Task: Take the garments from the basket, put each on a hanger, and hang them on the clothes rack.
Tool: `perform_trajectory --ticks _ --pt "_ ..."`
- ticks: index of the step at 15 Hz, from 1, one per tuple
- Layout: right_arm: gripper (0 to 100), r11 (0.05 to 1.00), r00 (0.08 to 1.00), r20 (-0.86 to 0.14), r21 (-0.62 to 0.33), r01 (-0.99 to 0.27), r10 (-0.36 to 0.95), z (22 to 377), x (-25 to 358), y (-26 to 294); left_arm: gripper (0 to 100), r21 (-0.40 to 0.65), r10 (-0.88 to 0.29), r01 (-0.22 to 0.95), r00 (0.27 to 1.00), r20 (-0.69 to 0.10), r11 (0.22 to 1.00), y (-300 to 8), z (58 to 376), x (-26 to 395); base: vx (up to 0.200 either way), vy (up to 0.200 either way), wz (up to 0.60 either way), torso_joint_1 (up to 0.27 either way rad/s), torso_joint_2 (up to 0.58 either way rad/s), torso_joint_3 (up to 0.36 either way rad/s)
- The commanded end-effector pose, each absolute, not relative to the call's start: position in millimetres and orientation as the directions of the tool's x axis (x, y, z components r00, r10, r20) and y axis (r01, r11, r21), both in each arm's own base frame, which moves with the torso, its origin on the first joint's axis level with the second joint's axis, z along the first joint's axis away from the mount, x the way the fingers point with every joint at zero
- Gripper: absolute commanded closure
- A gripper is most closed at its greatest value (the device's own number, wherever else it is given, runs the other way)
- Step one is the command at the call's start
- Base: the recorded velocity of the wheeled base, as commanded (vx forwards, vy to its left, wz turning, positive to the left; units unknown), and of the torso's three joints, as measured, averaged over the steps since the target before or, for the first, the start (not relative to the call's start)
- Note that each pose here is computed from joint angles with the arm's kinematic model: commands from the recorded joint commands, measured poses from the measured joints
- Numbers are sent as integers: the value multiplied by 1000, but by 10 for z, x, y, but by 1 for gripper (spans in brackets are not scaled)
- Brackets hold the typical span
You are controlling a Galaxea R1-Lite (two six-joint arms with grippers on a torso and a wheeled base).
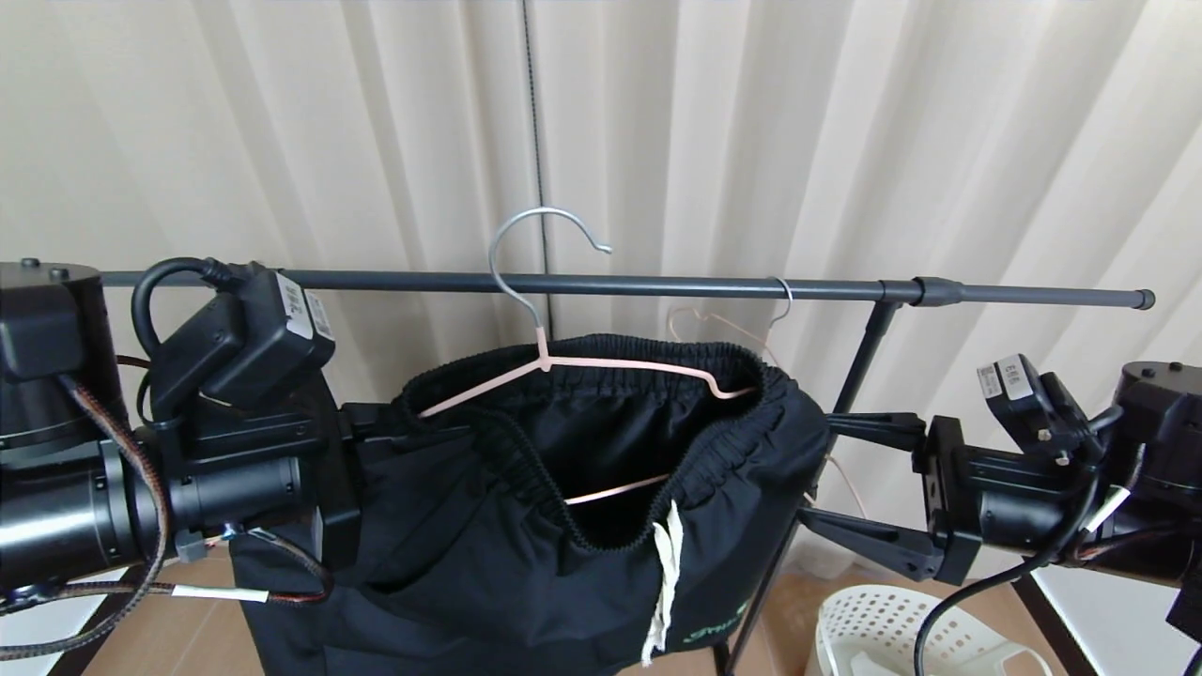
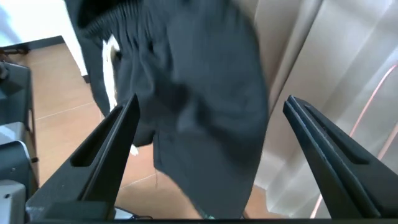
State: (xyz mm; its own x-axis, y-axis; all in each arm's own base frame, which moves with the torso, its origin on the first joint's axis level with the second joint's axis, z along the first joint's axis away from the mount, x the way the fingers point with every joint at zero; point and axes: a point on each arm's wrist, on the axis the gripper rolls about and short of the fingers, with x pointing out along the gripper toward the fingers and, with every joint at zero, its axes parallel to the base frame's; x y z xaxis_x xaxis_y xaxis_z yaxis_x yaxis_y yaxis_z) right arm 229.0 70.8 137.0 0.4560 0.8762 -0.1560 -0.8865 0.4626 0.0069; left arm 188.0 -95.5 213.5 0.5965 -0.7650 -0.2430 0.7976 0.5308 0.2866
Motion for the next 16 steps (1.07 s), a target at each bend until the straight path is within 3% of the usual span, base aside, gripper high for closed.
perform_trajectory --ticks 1,16 --pt "0 461 448 -183 39 -886 875 1229 2380 731 100 282 -767 791 604 -215 544 -919 2181 1806 0 0 0 0 0 0" --pt "0 481 466 -163 64 -874 869 721 2676 765 100 266 -782 790 602 -162 552 -849 2263 1605 0 0 0 0 0 0"
